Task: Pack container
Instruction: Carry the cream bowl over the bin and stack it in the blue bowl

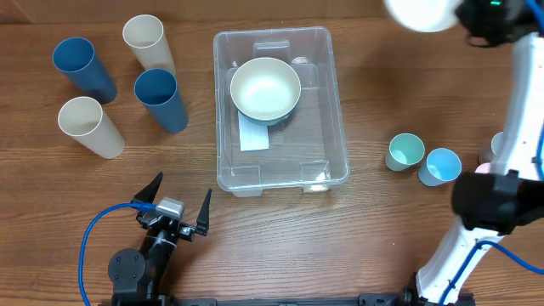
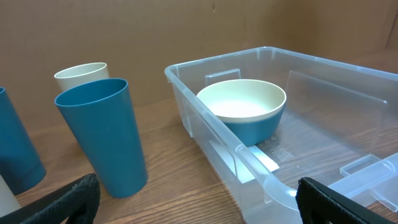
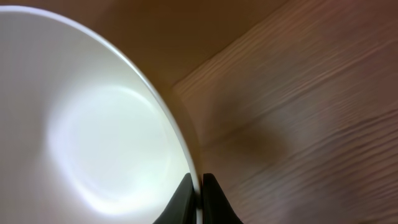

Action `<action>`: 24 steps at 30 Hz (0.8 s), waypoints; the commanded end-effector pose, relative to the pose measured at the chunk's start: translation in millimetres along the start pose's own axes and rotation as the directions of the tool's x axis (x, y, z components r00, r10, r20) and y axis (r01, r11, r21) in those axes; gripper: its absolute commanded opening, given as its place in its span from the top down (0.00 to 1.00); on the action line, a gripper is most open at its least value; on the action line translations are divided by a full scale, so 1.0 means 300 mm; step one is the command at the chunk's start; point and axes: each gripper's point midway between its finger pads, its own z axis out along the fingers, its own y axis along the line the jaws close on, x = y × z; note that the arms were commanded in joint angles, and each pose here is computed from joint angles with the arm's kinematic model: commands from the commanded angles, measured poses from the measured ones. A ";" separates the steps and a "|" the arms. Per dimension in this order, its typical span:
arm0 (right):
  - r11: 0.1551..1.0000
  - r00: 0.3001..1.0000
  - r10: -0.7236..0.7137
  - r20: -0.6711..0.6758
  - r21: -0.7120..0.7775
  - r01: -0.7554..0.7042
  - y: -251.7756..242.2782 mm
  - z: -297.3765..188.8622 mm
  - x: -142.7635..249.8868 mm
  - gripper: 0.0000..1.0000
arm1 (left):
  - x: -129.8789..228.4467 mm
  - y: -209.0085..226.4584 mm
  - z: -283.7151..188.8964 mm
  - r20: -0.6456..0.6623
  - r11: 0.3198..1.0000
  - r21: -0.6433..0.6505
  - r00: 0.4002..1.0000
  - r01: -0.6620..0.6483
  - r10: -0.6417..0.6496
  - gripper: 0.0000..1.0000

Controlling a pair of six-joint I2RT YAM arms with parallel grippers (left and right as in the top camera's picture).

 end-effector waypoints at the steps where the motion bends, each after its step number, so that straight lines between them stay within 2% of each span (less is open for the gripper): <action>1: 0.994 0.992 -0.104 -0.072 -0.053 0.100 0.179 -0.017 0.146 0.96 | -0.001 -0.002 -0.002 0.006 1.000 0.006 1.000 -0.010 0.010 0.00; 7: 0.953 0.930 -0.298 -0.216 -0.015 0.302 0.343 0.005 0.448 0.96 | -0.001 -0.002 -0.002 0.006 1.000 0.006 1.000 -0.010 0.010 0.00; 11: 0.922 0.886 -0.376 -0.271 -0.011 0.388 0.396 0.091 0.601 0.96 | -0.001 -0.002 -0.002 0.006 1.000 0.006 1.000 -0.010 0.010 0.00; 19: 0.912 0.862 -0.400 -0.311 -0.043 0.407 0.369 0.325 0.753 0.96 | -0.001 -0.002 -0.002 0.006 1.000 0.006 1.000 -0.010 0.010 0.00; 24: 0.909 0.862 -0.415 -0.292 -0.102 0.404 0.416 0.352 0.777 0.96 | -0.001 -0.002 -0.002 0.006 1.000 0.006 1.000 -0.010 0.010 0.00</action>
